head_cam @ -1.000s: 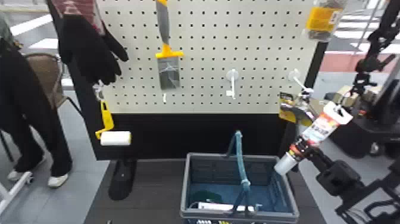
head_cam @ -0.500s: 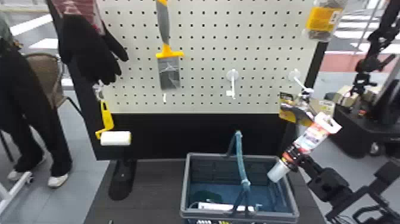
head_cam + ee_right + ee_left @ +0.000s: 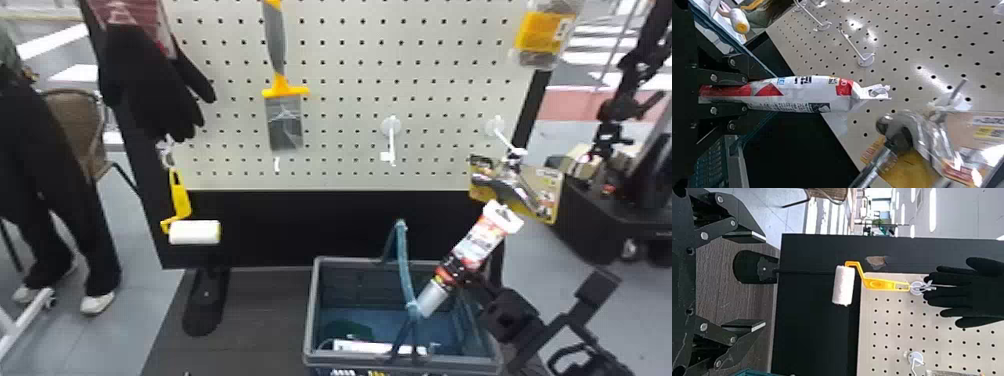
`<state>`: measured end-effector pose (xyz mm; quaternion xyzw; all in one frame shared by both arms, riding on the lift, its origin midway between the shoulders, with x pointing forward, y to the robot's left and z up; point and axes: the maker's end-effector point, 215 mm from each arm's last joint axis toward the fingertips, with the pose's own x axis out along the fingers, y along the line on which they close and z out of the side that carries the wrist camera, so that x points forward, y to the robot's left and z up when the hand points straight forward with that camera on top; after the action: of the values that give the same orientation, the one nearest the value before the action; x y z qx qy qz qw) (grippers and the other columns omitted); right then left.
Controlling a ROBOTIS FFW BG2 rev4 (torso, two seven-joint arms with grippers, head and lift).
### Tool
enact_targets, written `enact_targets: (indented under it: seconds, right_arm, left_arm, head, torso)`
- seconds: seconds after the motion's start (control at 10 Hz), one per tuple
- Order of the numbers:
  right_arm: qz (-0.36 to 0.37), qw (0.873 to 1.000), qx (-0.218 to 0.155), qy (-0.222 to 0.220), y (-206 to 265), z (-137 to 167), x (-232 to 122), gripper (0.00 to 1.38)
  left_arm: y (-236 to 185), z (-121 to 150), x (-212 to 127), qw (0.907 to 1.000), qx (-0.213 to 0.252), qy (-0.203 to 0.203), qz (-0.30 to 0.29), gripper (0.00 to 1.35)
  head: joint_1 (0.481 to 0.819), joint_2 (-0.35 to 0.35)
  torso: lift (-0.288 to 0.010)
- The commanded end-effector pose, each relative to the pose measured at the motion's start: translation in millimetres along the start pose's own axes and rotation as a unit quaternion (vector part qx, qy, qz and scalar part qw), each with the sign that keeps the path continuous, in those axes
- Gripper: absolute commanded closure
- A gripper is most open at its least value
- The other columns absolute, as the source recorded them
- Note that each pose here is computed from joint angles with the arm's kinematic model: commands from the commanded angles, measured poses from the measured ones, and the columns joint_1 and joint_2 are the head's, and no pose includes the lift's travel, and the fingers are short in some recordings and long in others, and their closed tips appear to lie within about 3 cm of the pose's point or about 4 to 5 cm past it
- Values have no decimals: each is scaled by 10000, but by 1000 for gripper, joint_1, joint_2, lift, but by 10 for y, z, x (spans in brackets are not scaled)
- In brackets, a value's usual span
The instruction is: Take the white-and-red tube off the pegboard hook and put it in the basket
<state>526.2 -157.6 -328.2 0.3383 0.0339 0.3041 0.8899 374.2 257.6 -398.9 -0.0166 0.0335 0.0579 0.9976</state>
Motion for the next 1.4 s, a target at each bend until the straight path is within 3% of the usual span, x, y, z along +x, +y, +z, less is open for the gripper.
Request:
enact_targets:
  seconds: [0.0,0.6,0.8,0.9,1.1,1.3]
  right_arm:
    - [97,9999,68,92,50,-103,89,1052]
    - [446,9964,444,567,145,-595,285,1049]
    - [461,9965,413,563,142,-566,290,751]
    - [456,9967,387,553,132,-551,285,688]
    - [453,9968,385,536,129,-549,279,351]
    - [461,9968,396,517,138,-540,276,214]
  left_arm:
    - [-16,0,16,10000,-11,-6,-9,502]
    - [-31,-6,45,10000,-45,-40,-29,501]
    - [-22,-24,27,10000,-73,-26,-19,501]
    - [-21,-25,27,10000,-80,-25,-17,501]
    - [-21,-20,27,10000,-81,-33,-17,501]
    - [-19,-24,19,10000,-88,-29,-14,501]
  head:
    - [549,0]
    - [549,0]
    - [549,0]
    - [549,0]
    - [549,0]
    - [549,0]
  torso:
    - [-100]
    - [-100]
    - [-100]
    - [-100]
    - [-100]
    - [-100]
